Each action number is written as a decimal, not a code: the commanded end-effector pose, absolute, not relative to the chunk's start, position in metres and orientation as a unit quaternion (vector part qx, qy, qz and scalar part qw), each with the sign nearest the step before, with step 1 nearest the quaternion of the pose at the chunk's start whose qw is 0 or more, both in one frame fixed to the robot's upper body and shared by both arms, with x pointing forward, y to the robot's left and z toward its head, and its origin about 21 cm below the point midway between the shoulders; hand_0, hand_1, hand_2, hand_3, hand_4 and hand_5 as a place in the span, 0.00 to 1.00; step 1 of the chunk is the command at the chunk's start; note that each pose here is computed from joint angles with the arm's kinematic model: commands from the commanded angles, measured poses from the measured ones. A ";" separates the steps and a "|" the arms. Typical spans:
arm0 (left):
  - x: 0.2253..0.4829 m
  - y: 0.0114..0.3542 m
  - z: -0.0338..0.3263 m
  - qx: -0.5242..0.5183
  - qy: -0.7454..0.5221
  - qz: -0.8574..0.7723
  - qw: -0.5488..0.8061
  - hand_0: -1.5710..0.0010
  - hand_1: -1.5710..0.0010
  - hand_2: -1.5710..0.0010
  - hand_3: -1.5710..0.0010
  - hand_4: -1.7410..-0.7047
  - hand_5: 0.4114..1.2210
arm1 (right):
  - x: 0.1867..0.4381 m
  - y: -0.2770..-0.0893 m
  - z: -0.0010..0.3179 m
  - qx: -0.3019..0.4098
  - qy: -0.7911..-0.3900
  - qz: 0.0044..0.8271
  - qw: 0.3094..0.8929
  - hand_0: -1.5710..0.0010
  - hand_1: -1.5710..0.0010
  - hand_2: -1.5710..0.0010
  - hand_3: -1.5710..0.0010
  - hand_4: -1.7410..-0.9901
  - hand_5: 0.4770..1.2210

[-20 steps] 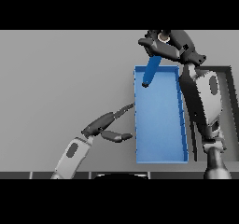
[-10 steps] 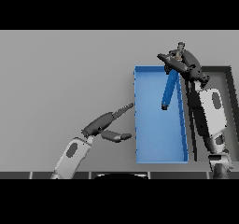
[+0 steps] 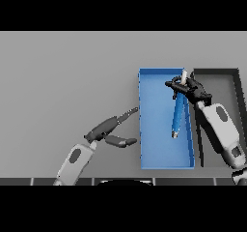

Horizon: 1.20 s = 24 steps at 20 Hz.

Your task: Pick up the blue pipe and place it into the blue bin.

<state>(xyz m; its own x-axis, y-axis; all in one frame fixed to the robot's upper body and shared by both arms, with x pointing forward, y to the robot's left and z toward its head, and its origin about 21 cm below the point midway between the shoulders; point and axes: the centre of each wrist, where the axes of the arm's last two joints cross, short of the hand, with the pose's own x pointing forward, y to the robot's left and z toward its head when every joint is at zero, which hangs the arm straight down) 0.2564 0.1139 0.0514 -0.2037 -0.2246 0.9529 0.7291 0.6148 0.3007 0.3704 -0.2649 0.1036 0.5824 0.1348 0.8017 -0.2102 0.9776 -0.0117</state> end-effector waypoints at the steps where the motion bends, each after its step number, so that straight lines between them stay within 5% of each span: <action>1: 0.255 0.115 0.051 -0.194 -0.669 -0.395 0.599 1.00 1.00 1.00 1.00 0.83 0.10 | 0.369 -0.266 0.096 0.045 -0.422 0.087 0.901 0.36 0.38 0.41 0.61 0.39 0.90; 4: 0.260 0.113 0.054 -0.188 -0.669 -0.392 0.602 1.00 1.00 1.00 1.00 0.83 0.11 | 0.370 -0.262 0.098 0.062 -0.390 0.113 0.912 0.67 0.68 0.70 0.80 0.59 0.91; 9: 0.256 0.115 0.052 -0.192 -0.671 -0.392 0.600 1.00 1.00 1.00 1.00 0.83 0.10 | 0.364 -0.256 0.096 0.013 -0.387 0.223 0.894 0.89 0.90 0.90 0.93 0.77 0.63; 13: 0.259 0.116 0.052 -0.188 -0.668 -0.395 0.602 1.00 1.00 1.00 1.00 0.83 0.08 | 0.366 -0.255 0.089 -0.005 -0.387 0.251 0.887 0.96 0.96 0.96 0.97 0.81 0.47; 15: 0.257 0.115 0.050 -0.190 -0.666 -0.395 0.603 1.00 1.00 1.00 1.00 0.83 0.08 | 0.367 -0.252 0.089 -0.006 -0.389 0.248 0.887 0.76 0.88 0.95 0.98 0.79 0.42; 16: 0.257 0.118 0.048 -0.186 -0.667 -0.395 0.604 1.00 1.00 1.00 1.00 0.83 0.08 | 0.365 -0.254 0.090 -0.011 -0.393 0.246 0.886 0.81 0.91 0.96 0.99 0.78 0.40; 20: 0.258 0.116 0.050 -0.184 -0.671 -0.392 0.602 1.00 1.00 1.00 1.00 0.83 0.08 | 0.364 -0.255 0.093 0.016 -0.396 0.243 0.885 0.92 0.96 0.98 0.99 0.78 0.45; 24: 0.257 0.123 0.050 -0.189 -0.667 -0.393 0.604 1.00 1.00 1.00 1.00 0.83 0.08 | 0.365 -0.257 0.094 0.015 -0.400 0.244 0.884 0.86 0.94 0.98 1.00 0.78 0.43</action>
<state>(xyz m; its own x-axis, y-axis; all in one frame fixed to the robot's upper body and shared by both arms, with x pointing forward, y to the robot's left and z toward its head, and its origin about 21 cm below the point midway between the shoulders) 0.2572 0.1229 0.0501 -0.1985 -0.2233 0.9543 0.7274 0.6191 0.2961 0.3655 -0.2571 0.0937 0.5609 0.4188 0.7141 -0.4422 0.8808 -0.1693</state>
